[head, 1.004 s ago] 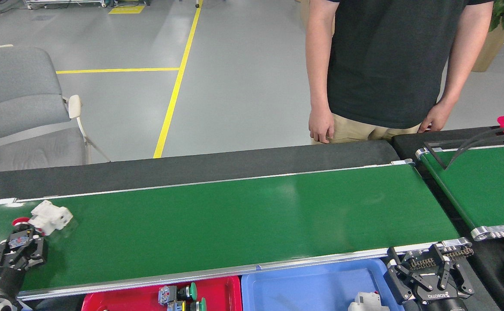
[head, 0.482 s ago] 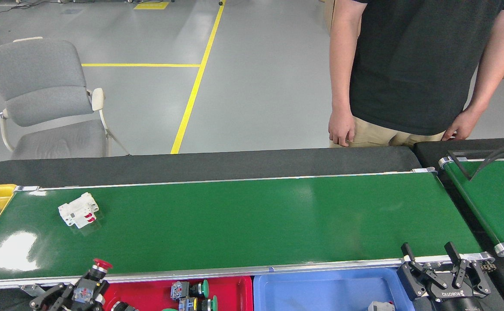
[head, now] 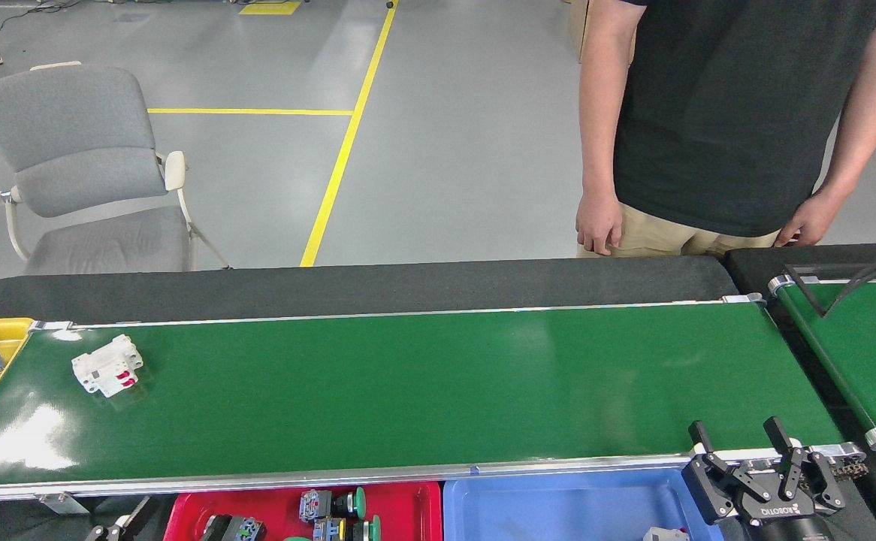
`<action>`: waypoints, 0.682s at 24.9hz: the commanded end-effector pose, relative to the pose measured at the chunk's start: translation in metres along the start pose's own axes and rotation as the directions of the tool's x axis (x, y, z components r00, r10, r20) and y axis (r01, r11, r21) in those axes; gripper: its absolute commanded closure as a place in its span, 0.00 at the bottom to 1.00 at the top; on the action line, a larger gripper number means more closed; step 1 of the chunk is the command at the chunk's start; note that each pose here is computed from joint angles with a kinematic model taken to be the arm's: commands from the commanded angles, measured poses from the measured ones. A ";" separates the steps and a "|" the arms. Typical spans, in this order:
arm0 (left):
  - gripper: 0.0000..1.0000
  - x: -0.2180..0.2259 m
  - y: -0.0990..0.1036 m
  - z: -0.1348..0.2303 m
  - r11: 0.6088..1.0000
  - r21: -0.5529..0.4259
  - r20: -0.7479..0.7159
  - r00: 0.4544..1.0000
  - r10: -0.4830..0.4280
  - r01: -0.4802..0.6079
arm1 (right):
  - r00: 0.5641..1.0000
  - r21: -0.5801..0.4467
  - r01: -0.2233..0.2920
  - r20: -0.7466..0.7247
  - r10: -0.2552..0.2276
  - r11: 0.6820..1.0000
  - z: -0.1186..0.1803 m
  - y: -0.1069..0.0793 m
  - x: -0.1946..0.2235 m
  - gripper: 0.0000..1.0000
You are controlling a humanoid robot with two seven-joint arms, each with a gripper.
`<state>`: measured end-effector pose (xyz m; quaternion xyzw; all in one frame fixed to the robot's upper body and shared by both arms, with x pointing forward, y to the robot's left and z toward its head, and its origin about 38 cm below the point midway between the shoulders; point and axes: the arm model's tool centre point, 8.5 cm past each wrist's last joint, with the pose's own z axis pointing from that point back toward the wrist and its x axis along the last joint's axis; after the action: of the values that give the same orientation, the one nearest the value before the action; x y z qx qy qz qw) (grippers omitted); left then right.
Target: Pick switch part from conveyor to tray
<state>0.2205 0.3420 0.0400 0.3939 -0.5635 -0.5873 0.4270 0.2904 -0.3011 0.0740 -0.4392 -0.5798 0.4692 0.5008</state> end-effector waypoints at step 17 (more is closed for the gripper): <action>0.00 -0.091 0.006 -0.021 0.985 -0.098 -0.326 0.931 -0.167 0.143 | 0.998 0.017 0.068 -0.004 -0.068 0.998 0.012 0.012 0.015 0.00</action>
<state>0.2682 0.4162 0.0351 0.5060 -0.4299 -0.5654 0.4894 0.2759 -0.2803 0.0573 -0.4068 -0.5892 0.4558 0.5288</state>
